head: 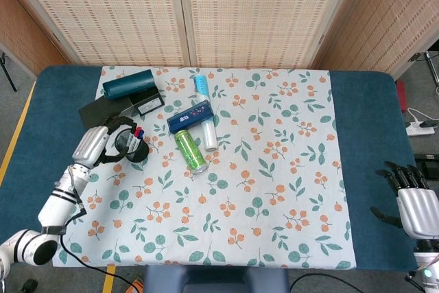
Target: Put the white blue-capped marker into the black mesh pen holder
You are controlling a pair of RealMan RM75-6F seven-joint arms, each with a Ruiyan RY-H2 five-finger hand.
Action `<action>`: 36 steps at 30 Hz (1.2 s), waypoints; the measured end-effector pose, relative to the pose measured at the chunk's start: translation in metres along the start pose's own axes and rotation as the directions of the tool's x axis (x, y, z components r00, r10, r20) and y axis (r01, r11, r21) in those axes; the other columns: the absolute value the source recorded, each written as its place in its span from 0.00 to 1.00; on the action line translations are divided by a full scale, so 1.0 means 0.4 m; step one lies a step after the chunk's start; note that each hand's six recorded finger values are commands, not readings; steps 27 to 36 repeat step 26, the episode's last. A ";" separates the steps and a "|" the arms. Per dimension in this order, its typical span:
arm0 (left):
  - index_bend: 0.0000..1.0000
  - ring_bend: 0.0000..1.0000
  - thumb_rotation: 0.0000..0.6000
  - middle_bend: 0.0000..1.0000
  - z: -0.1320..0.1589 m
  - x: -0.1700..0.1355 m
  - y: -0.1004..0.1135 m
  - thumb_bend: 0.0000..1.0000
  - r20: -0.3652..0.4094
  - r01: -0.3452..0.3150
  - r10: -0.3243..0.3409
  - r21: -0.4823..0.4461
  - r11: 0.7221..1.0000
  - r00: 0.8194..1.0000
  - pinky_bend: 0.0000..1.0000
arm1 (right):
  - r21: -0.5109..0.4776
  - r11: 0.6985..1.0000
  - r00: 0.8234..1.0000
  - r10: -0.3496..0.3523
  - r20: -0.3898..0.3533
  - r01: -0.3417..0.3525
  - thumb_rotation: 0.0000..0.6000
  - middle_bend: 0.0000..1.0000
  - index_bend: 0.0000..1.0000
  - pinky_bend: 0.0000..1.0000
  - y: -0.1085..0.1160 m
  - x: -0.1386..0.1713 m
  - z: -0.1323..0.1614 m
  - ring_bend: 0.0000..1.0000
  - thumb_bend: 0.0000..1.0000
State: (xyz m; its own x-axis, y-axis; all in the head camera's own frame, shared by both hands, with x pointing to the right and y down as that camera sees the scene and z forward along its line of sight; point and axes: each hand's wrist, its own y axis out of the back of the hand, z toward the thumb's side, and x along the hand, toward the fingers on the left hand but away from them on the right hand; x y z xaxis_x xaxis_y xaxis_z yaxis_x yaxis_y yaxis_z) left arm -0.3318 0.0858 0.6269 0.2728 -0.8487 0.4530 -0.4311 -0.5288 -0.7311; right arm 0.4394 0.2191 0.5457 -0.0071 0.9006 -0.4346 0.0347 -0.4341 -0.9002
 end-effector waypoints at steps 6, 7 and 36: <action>0.23 0.06 1.00 0.16 -0.087 -0.222 0.033 0.35 -0.085 -0.149 0.196 0.387 0.910 0.977 0.15 | -0.005 1.000 1.000 0.002 -0.025 -0.002 1.00 0.13 0.26 0.11 0.000 0.003 0.014 0.16 0.04; 0.22 0.05 1.00 0.16 -0.116 -0.278 0.029 0.35 -0.122 -0.137 0.209 0.435 0.890 0.970 0.15 | -0.006 1.000 1.000 0.000 -0.027 -0.001 1.00 0.13 0.26 0.11 0.001 0.003 0.016 0.16 0.04; 0.16 0.03 1.00 0.10 -0.323 -0.508 0.036 0.35 -0.329 -0.014 0.224 0.536 0.844 0.918 0.14 | 0.004 1.000 0.999 0.008 -0.036 -0.008 1.00 0.13 0.25 0.11 -0.006 0.003 0.027 0.16 0.04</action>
